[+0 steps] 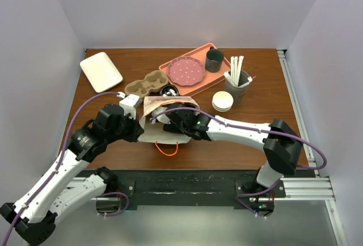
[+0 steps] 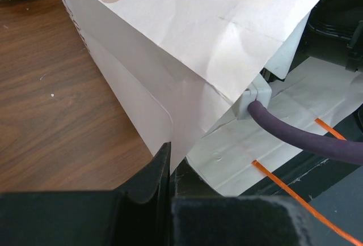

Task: Pack the takeout coffee

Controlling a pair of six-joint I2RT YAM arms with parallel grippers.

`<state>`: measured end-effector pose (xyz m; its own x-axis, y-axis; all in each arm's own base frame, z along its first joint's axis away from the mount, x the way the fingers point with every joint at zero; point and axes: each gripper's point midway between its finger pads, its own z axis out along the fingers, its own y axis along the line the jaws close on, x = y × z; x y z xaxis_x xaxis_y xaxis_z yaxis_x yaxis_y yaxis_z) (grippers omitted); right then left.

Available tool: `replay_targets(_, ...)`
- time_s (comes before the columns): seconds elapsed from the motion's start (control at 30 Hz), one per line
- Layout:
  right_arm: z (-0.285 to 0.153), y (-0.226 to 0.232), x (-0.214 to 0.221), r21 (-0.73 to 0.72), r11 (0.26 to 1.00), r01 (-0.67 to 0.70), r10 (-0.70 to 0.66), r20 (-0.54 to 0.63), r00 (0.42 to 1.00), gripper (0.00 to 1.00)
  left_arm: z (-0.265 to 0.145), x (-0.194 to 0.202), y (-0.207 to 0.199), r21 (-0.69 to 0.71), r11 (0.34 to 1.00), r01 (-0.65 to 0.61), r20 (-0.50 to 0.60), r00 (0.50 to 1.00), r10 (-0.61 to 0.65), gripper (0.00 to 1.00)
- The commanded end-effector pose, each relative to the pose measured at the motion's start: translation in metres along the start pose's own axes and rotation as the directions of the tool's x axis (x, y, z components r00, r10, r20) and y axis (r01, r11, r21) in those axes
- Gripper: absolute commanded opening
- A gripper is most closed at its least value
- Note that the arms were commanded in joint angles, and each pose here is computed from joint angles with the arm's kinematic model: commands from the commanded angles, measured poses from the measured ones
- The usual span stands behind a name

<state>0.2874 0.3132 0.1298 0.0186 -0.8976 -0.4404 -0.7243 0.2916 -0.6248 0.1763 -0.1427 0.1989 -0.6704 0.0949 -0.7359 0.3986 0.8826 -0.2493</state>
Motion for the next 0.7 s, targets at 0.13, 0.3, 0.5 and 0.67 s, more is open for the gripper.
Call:
replay_targets(0.13, 0.011, -0.001, 0.002, 0.013, 1.0, -0.022, 0.022, 0.016, 1.0, 0.13, -0.002, -0.008, -0.013, 0.06, 0.998, 0.027, 0.024, 0.999, -0.028, 0.0)
replay_targets(0.3, 0.012, -0.007, -0.006, 0.039, 0.999, -0.024, 0.022, 0.057, 0.998, 0.13, -0.002, -0.01, -0.018, 0.086, 0.995, 0.043, 0.035, 0.998, -0.046, 0.0)
replay_targets(0.5, 0.01, -0.015, -0.016, 0.058, 0.998, -0.04, 0.032, 0.12, 0.992, 0.12, 0.0, -0.006, -0.021, 0.102, 0.994, 0.049, 0.021, 0.998, -0.052, 0.0)
replay_targets(0.67, 0.017, -0.016, -0.012, 0.061, 0.996, -0.071, 0.062, 0.138, 0.989, 0.12, -0.001, -0.006, -0.022, 0.106, 0.993, 0.054, 0.021, 0.998, -0.057, 0.0)
